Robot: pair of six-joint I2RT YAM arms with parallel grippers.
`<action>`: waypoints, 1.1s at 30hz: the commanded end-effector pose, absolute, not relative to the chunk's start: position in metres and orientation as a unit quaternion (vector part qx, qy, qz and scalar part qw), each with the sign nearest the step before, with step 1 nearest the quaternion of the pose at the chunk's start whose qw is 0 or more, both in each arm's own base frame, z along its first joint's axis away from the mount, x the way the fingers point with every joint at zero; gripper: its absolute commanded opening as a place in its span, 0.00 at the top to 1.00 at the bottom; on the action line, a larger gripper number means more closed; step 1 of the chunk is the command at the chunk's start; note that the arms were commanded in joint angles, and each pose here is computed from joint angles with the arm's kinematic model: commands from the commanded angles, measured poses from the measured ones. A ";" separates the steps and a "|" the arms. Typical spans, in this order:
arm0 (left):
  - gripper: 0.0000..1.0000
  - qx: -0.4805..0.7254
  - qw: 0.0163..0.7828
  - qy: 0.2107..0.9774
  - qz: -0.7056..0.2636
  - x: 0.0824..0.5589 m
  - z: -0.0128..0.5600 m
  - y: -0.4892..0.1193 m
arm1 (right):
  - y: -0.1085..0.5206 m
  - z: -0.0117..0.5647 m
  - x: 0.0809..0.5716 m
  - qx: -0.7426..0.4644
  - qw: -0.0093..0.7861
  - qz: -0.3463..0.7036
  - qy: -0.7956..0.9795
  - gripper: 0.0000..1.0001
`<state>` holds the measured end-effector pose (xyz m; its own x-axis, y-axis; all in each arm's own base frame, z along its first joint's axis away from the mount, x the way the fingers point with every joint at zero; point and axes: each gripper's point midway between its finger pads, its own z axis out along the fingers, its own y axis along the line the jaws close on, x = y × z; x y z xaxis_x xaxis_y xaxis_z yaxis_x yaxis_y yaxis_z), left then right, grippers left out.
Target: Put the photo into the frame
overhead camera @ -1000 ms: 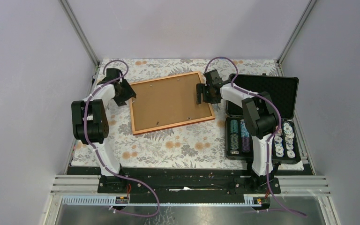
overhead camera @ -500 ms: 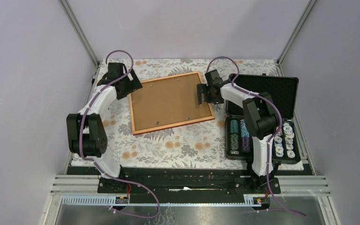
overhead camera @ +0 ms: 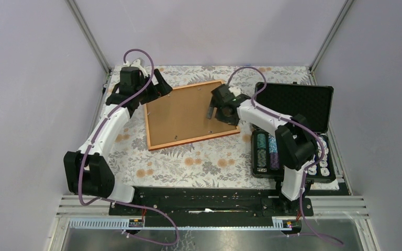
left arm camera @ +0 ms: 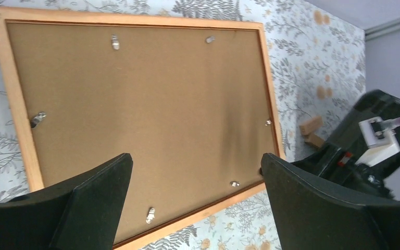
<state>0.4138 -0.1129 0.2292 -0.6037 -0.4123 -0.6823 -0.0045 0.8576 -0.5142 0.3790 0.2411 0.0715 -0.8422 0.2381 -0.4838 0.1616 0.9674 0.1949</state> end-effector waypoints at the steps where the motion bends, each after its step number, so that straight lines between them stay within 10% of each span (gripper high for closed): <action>1: 0.01 -0.083 0.467 0.828 -0.297 0.401 0.277 -0.134 | 0.277 0.084 0.347 0.261 0.253 0.102 0.926 0.02; 10: 0.01 -0.056 0.500 0.803 -0.320 0.380 0.313 -0.146 | 0.301 0.051 0.318 0.388 0.231 0.097 0.887 0.25; 23: 0.01 -0.042 0.503 0.797 -0.332 0.371 0.322 -0.154 | 0.301 0.018 0.311 0.411 0.220 0.055 0.883 0.33; 33: 0.01 -0.036 0.504 0.792 -0.342 0.367 0.328 -0.157 | 0.290 0.000 0.298 0.375 0.211 0.029 0.902 0.70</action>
